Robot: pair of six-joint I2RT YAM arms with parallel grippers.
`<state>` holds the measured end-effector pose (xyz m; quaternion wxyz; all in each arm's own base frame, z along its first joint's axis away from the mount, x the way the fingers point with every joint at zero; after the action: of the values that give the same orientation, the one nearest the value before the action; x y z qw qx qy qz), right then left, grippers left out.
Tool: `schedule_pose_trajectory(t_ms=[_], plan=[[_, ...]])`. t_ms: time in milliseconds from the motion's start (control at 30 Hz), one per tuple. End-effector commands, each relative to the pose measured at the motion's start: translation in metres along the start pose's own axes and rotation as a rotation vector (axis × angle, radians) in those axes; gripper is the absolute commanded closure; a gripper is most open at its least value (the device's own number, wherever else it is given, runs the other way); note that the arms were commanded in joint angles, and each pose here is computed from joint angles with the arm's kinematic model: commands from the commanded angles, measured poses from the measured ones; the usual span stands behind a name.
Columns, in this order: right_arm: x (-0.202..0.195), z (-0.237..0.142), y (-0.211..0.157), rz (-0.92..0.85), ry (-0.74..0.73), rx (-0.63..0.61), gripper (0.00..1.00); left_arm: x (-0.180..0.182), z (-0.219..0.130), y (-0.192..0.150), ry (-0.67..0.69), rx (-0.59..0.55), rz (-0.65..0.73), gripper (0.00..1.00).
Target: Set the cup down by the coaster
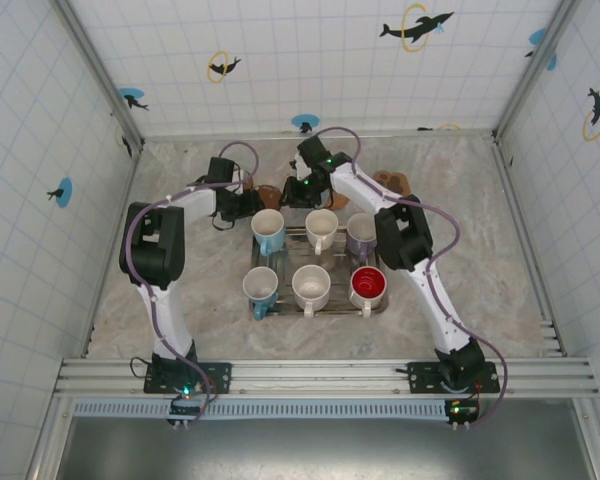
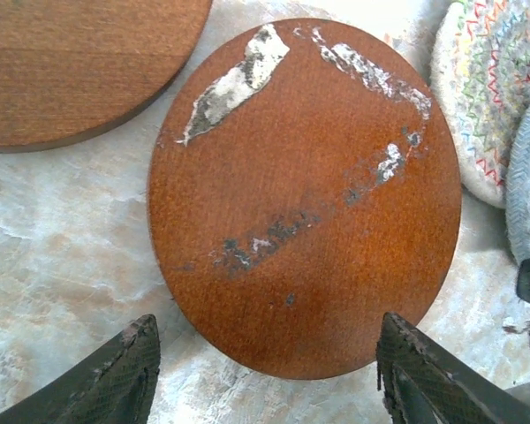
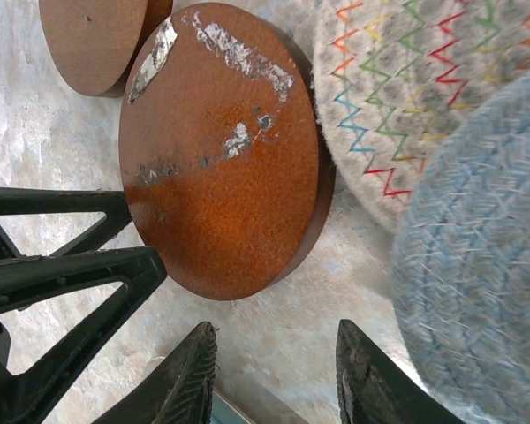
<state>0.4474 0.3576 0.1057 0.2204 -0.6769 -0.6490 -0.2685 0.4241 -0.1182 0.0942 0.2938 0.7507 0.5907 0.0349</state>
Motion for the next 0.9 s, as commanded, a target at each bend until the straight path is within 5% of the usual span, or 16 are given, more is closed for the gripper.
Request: schedule_pose_trajectory(t_ms=[0,867], plan=[[0.008,0.013,0.0,0.001,0.048,0.011,0.61,0.004,0.013,-0.008,-0.033,0.032,-0.032,0.37],[0.006,0.049,0.018,0.106,0.156,-0.034,0.73,0.015,0.026,0.003,-0.037,0.002,-0.114,0.51]])
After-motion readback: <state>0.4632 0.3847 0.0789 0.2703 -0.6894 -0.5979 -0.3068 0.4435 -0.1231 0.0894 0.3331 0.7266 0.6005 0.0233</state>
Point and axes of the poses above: each hand's point on the last joint's axis, 136 mm out from that joint toward the fingers, its own z axis out along the fingers, its own x axis along the line the jaws close on, y = z × x, the point moved 8 cm from there along -z, back along the fingers, and after that the axes turned 15 degrees about z, right-handed, at the moved point
